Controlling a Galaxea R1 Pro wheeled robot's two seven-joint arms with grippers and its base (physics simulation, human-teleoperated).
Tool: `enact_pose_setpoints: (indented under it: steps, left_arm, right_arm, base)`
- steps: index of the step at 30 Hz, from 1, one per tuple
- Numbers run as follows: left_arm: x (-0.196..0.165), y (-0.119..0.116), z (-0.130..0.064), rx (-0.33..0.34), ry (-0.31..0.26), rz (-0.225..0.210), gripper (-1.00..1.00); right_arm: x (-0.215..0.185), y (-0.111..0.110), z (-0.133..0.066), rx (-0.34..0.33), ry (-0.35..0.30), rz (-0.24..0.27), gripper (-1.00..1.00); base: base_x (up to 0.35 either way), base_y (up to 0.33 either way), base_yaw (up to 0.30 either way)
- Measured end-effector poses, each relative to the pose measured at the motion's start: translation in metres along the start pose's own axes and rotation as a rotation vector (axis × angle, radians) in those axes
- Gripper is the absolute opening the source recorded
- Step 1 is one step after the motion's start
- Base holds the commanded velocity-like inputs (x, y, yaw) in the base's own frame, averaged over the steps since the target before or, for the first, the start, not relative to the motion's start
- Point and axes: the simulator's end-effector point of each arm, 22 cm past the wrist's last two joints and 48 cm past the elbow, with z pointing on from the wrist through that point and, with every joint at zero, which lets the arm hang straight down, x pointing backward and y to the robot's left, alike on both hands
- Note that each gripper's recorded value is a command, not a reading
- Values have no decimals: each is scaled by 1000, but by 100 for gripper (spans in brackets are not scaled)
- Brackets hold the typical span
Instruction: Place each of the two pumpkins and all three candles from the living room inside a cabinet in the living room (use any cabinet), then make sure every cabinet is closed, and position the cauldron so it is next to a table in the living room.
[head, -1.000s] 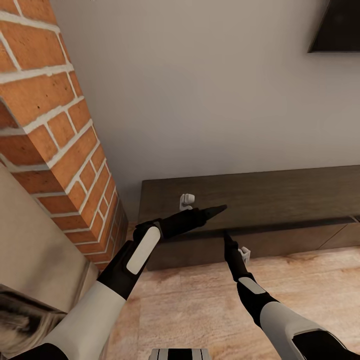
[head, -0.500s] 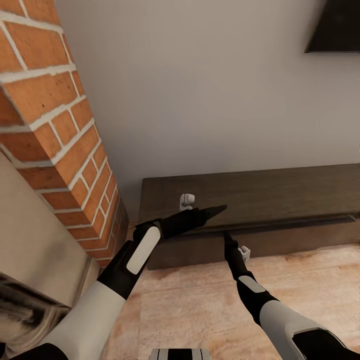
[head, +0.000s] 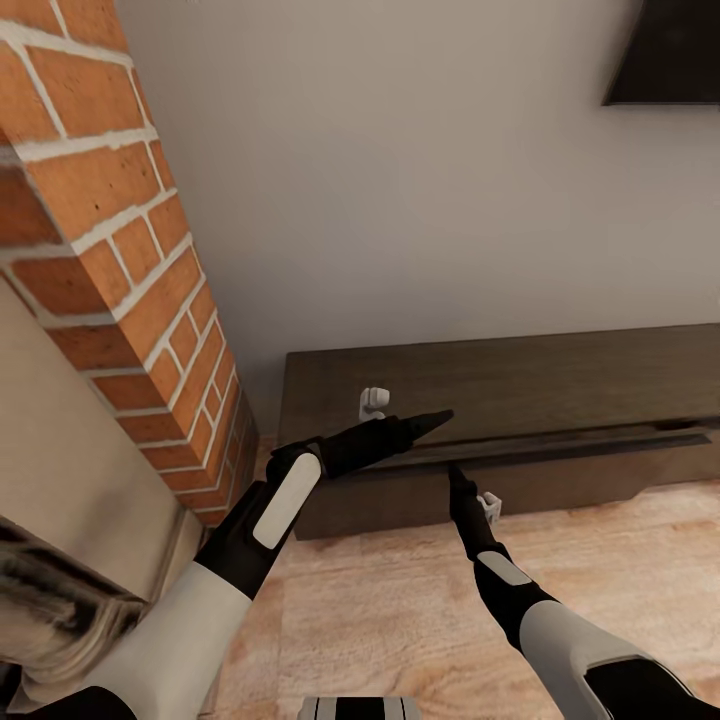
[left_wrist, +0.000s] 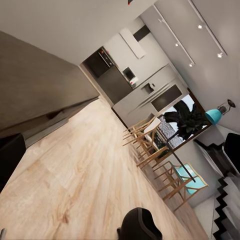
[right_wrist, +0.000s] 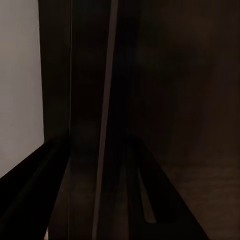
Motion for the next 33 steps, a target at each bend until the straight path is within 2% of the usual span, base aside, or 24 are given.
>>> enact_pose_setpoints:
  steps: [27,33]
  left_arm:
    - [0,1,0,-3,1,0,100]
    - [0,1,0,-3,1,0,100]
  right_arm:
    - [-2,0,0,1,-6,4,-100]
    - [-4,-1,0,2,-12,9,-100]
  base:
    - [-44,0,0]
    - [-146,0,0]
